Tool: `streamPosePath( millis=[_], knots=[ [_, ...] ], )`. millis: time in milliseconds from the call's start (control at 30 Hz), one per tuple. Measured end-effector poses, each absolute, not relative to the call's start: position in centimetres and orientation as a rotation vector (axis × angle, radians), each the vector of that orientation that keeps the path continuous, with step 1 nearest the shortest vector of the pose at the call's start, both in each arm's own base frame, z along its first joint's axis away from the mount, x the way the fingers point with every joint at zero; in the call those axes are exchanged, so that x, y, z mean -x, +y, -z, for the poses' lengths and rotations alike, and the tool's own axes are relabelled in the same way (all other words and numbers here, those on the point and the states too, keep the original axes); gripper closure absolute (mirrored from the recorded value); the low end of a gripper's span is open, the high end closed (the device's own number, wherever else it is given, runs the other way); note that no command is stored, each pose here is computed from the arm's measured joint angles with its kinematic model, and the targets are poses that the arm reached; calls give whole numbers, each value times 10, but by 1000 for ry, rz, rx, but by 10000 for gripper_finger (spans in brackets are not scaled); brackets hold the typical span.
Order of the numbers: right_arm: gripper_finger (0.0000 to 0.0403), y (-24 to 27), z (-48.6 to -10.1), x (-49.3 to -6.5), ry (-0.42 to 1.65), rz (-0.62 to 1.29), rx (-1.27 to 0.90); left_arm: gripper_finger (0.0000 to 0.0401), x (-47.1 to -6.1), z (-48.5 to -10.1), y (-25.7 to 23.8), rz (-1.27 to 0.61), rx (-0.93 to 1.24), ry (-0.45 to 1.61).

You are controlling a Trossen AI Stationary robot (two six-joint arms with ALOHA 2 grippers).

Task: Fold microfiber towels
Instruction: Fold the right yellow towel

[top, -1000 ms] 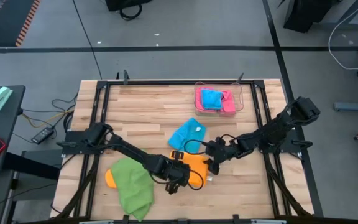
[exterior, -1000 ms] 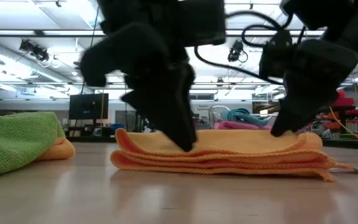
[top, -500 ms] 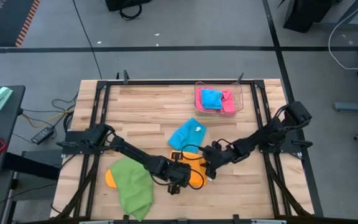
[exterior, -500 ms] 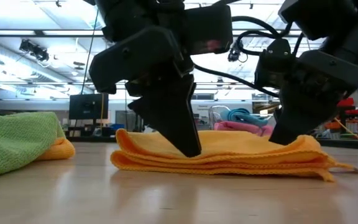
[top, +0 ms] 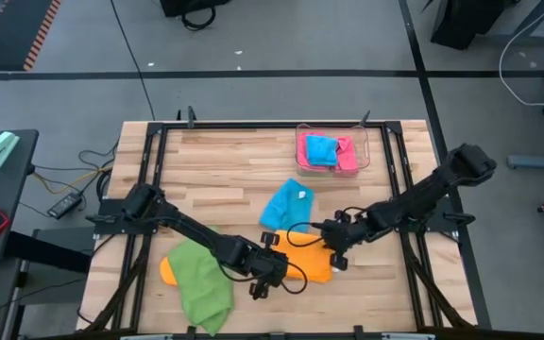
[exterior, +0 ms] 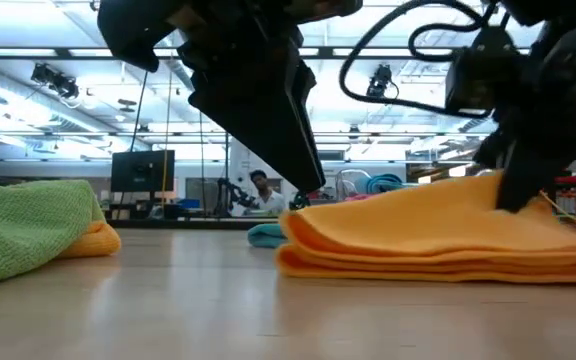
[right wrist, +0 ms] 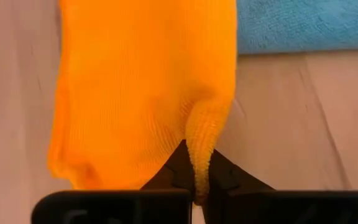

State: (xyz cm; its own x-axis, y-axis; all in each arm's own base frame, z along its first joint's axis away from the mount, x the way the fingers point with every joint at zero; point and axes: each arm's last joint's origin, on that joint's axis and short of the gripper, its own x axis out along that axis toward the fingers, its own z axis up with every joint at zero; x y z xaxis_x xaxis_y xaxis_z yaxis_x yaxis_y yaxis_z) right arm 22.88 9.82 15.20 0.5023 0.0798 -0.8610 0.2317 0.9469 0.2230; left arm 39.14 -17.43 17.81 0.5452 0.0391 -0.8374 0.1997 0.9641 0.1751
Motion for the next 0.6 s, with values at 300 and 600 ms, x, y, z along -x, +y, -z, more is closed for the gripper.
streamPosePath(
  millis=[300, 600],
  knots=[
    [392, 96, -159, -216, 1122, 39, -259, 296, -402, -185, -156, 17, -232, 931],
    [393, 111, -168, -211, 1063, -44, 40, 235, -433, -186, -110, 13, -87, 822]
  ],
)
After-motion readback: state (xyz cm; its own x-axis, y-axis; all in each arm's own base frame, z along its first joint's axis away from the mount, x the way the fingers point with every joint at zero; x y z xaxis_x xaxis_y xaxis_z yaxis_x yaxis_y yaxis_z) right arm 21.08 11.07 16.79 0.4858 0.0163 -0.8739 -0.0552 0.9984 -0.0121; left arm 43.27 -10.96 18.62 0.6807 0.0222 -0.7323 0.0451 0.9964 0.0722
